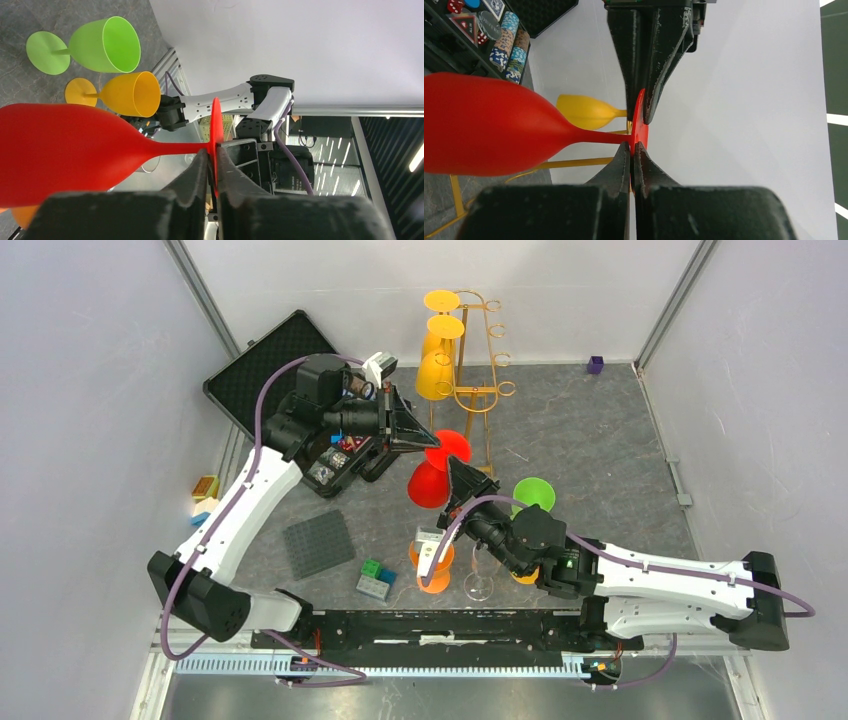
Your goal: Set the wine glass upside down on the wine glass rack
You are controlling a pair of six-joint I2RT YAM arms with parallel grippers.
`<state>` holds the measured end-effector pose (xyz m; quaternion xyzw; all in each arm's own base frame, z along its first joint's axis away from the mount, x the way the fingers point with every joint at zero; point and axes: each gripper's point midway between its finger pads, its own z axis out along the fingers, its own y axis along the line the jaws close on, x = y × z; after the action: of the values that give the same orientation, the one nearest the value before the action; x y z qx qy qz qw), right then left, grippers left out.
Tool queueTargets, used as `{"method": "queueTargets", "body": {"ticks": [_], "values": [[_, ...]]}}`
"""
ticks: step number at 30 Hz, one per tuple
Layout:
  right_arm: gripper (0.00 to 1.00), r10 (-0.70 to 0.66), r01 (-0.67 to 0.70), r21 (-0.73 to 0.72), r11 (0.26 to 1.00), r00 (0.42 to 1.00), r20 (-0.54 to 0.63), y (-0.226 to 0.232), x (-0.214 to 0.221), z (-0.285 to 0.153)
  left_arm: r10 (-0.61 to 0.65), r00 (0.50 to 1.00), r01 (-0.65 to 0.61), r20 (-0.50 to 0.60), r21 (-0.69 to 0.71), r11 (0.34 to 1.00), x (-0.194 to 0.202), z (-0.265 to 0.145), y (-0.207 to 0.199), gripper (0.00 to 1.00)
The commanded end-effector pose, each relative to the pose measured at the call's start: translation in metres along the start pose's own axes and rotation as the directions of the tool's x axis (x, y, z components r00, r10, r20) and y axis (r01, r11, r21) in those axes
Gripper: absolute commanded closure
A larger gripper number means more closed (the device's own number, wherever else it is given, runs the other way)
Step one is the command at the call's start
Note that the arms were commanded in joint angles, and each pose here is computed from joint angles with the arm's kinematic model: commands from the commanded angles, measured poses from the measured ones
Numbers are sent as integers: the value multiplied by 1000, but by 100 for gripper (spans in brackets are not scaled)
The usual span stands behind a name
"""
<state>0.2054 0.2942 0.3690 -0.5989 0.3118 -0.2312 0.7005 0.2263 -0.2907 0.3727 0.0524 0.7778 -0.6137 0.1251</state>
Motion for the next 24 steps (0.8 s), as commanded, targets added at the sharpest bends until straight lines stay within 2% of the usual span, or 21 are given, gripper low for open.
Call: {"method": "queueTargets", "body": {"ticks": [1, 3, 6, 10, 14, 16, 18, 24], "values": [[100, 31, -31, 71, 997, 1000, 1, -21, 0, -5, 34, 999, -32, -39, 42, 999, 6, 1, -13, 94], [99, 29, -28, 69, 997, 1000, -5, -20, 1, -4, 31, 999, -30, -38, 36, 999, 6, 2, -11, 98], [89, 32, -32, 64, 997, 999, -9, -18, 1, -4, 35, 999, -34, -33, 19, 999, 5, 2, -8, 98], [67, 36, -35, 60, 998, 999, -15, -15, 3, -5, 48, 999, -48, -17, -5, 999, 4, 2, -5, 98], [51, 36, -35, 54, 998, 999, -18, -14, 3, -4, 51, 999, -51, -5, -18, 999, 1, 2, -2, 98], [36, 37, -36, 48, 998, 999, -19, -13, 3, -4, 61, 998, -61, 2, -30, 998, 0, 2, 0, 98], [27, 34, -33, 33, 999, 999, -17, -9, 2, -3, 71, 997, -71, 6, -49, 996, -1, 1, 2, 98], [16, 62, -61, -37, 997, 998, 21, 3, -8, 3, 105, 994, -102, 14, -131, 986, -5, -3, 10, 98]]}}
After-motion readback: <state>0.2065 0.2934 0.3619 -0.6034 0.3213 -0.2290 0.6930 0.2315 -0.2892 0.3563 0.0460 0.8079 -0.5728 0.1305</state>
